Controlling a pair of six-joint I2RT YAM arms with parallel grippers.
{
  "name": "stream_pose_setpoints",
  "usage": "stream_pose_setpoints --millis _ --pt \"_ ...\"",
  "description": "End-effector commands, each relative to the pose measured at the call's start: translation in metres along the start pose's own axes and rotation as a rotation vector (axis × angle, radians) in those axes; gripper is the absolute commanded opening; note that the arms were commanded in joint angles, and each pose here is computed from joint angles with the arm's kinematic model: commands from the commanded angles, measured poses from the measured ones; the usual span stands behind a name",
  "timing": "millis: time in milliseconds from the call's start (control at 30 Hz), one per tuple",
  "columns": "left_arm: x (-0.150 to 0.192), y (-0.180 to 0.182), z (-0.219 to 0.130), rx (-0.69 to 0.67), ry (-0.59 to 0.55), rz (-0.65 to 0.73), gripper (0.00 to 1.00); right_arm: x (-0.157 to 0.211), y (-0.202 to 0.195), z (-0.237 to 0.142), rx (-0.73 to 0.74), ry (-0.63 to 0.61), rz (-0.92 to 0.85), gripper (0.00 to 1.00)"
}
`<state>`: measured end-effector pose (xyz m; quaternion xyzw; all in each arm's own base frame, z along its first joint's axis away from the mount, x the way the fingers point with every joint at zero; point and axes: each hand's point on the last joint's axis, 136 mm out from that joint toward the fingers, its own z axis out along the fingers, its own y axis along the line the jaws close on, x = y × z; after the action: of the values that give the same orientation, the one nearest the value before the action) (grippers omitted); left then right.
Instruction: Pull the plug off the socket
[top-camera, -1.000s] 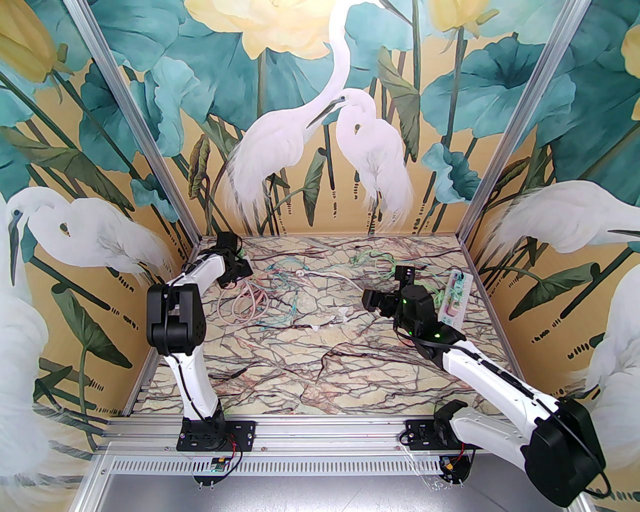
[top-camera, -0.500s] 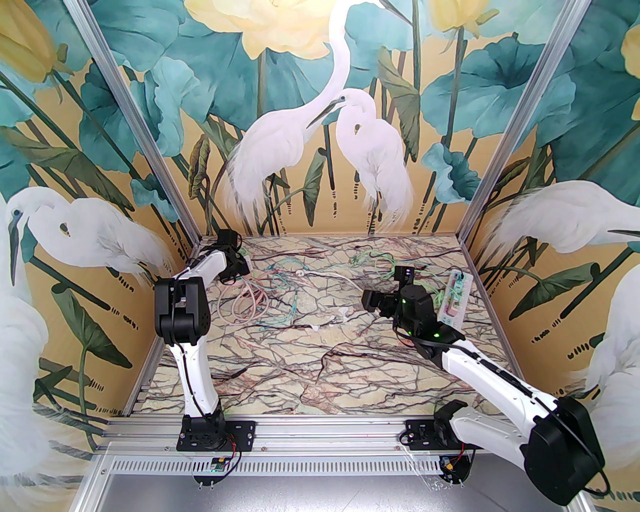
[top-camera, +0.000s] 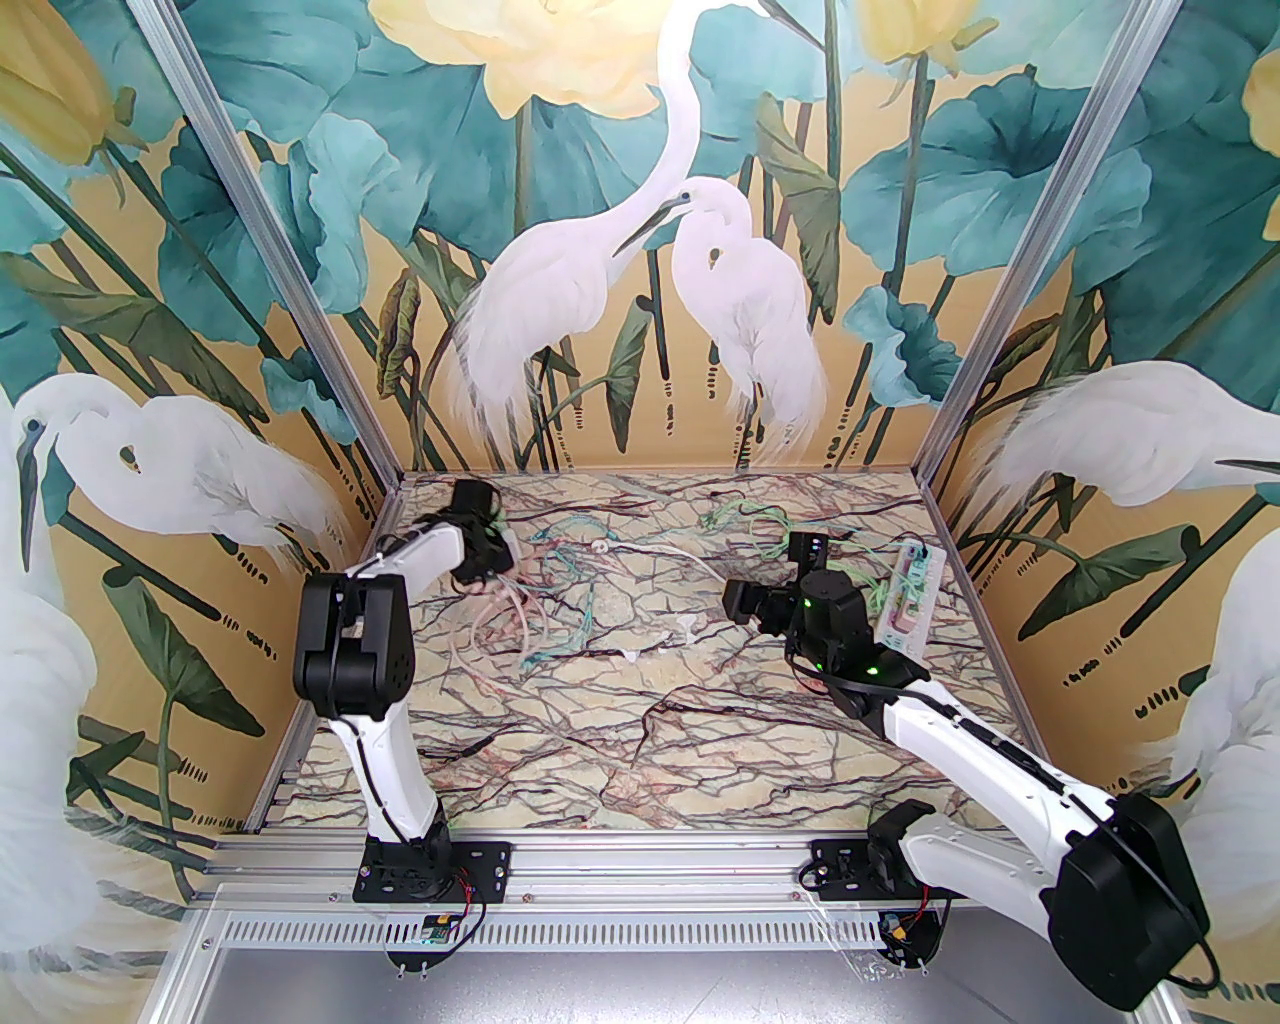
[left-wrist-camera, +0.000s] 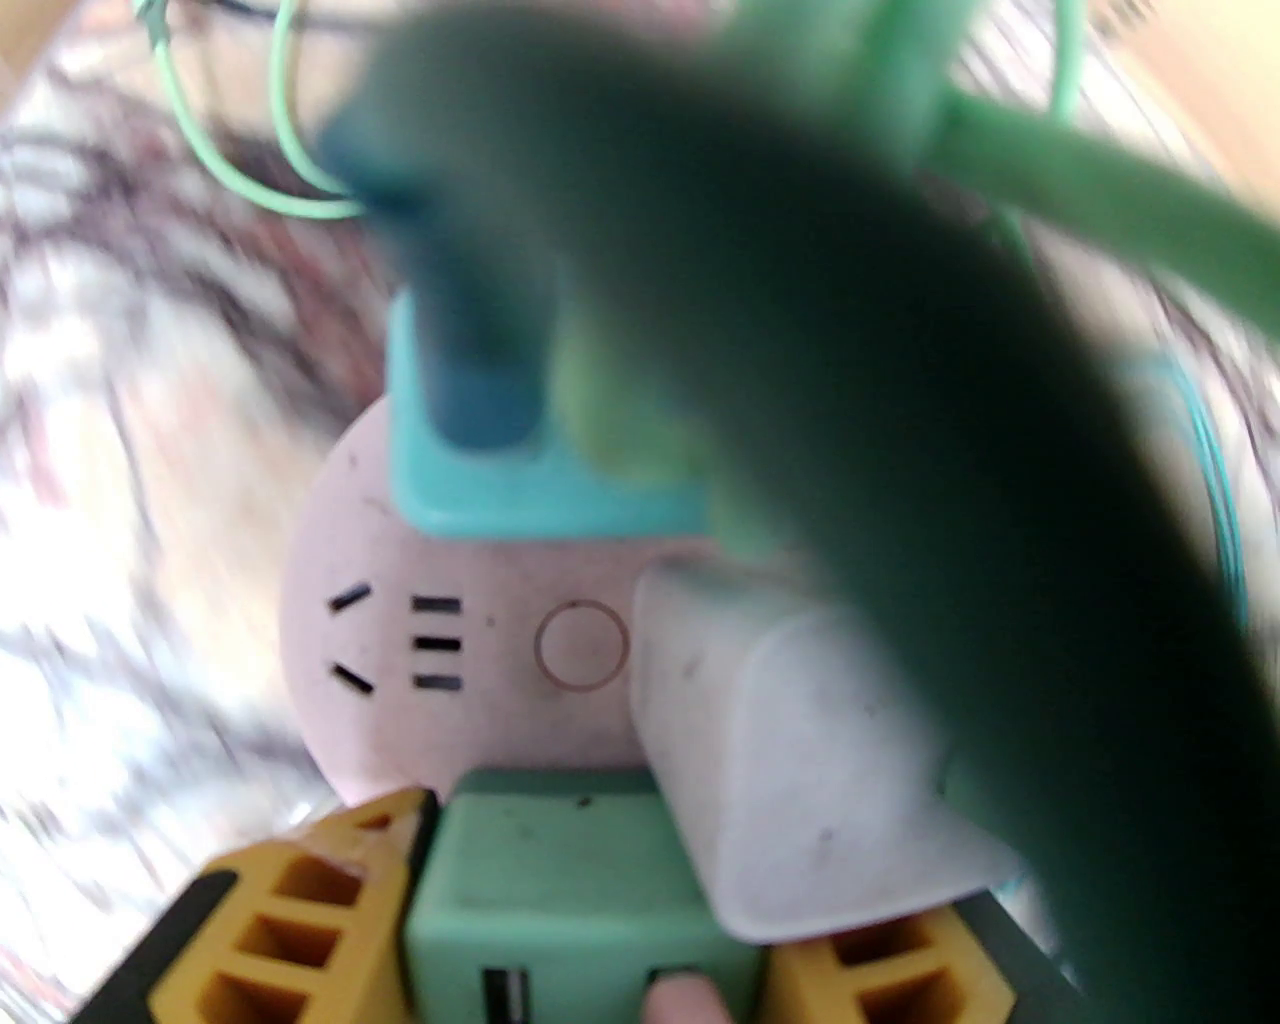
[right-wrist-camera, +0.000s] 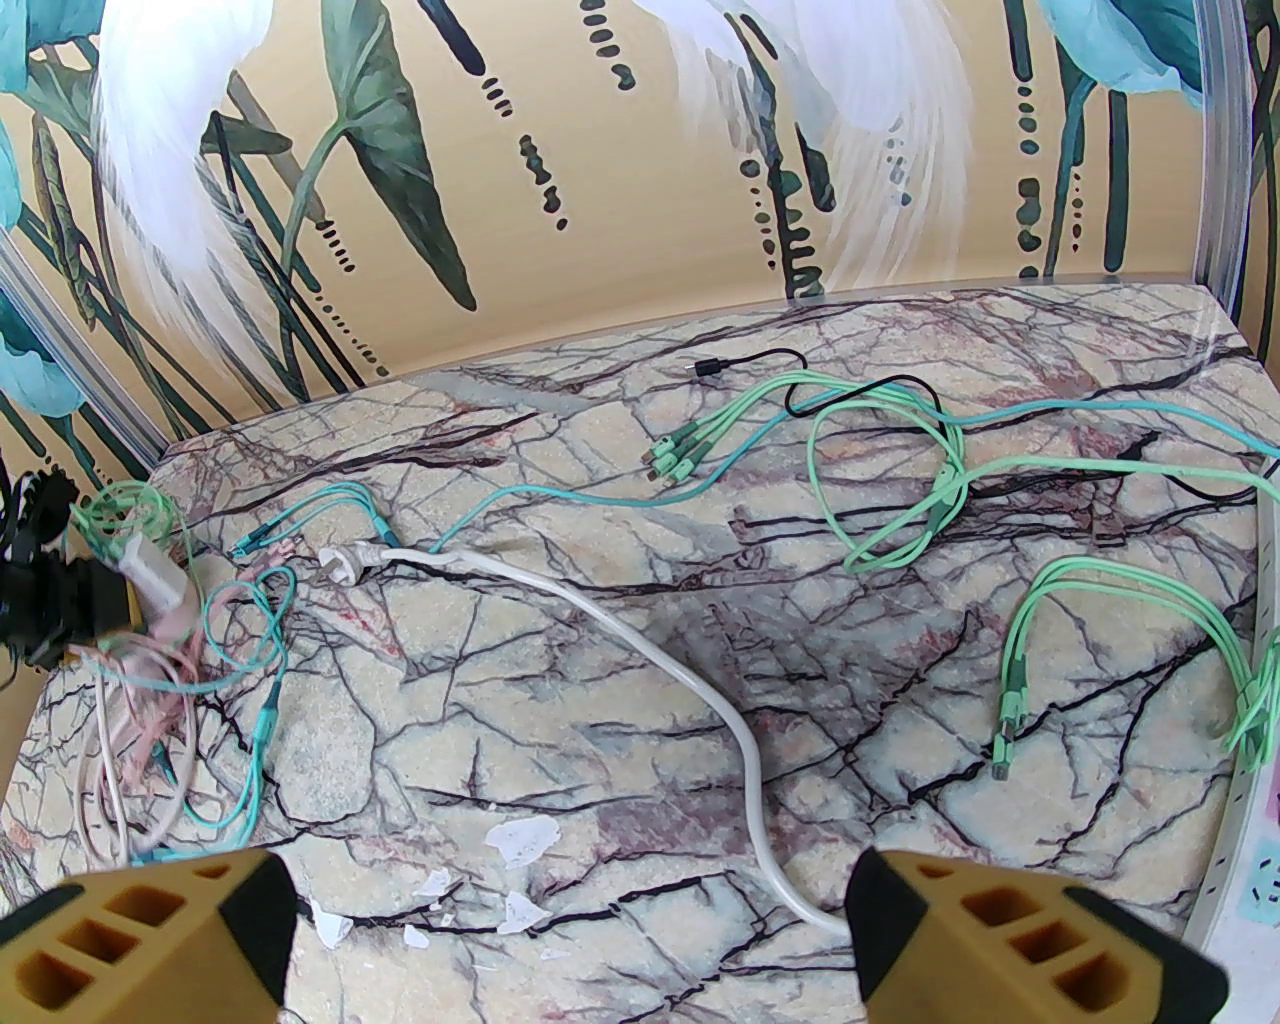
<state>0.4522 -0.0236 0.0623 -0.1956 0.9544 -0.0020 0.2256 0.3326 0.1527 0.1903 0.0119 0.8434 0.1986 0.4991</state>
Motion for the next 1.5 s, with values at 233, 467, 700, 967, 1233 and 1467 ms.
stream_pose_setpoints --millis 233,467,700,967,1233,1467 --pt "0.095 -0.084 -0.045 0.136 0.094 0.085 0.44 0.003 0.007 -0.004 -0.034 -0.001 0.009 0.99" --pt "0.132 -0.139 -0.064 0.229 0.097 0.119 0.45 0.007 0.006 0.001 -0.033 0.015 0.007 0.99" --pt "0.154 -0.173 -0.066 0.268 0.119 0.19 0.48 0.011 0.007 0.004 -0.031 0.031 0.004 0.99" --pt "0.14 -0.178 -0.079 0.265 0.079 0.223 0.73 0.021 0.011 0.013 -0.051 0.071 -0.005 0.99" --pt "0.126 -0.174 -0.107 0.294 0.019 0.255 0.74 0.037 0.02 0.03 -0.047 0.143 -0.038 0.99" --pt "0.122 -0.168 -0.137 0.365 -0.018 0.269 0.83 0.045 0.037 0.044 -0.052 0.21 -0.064 0.99"
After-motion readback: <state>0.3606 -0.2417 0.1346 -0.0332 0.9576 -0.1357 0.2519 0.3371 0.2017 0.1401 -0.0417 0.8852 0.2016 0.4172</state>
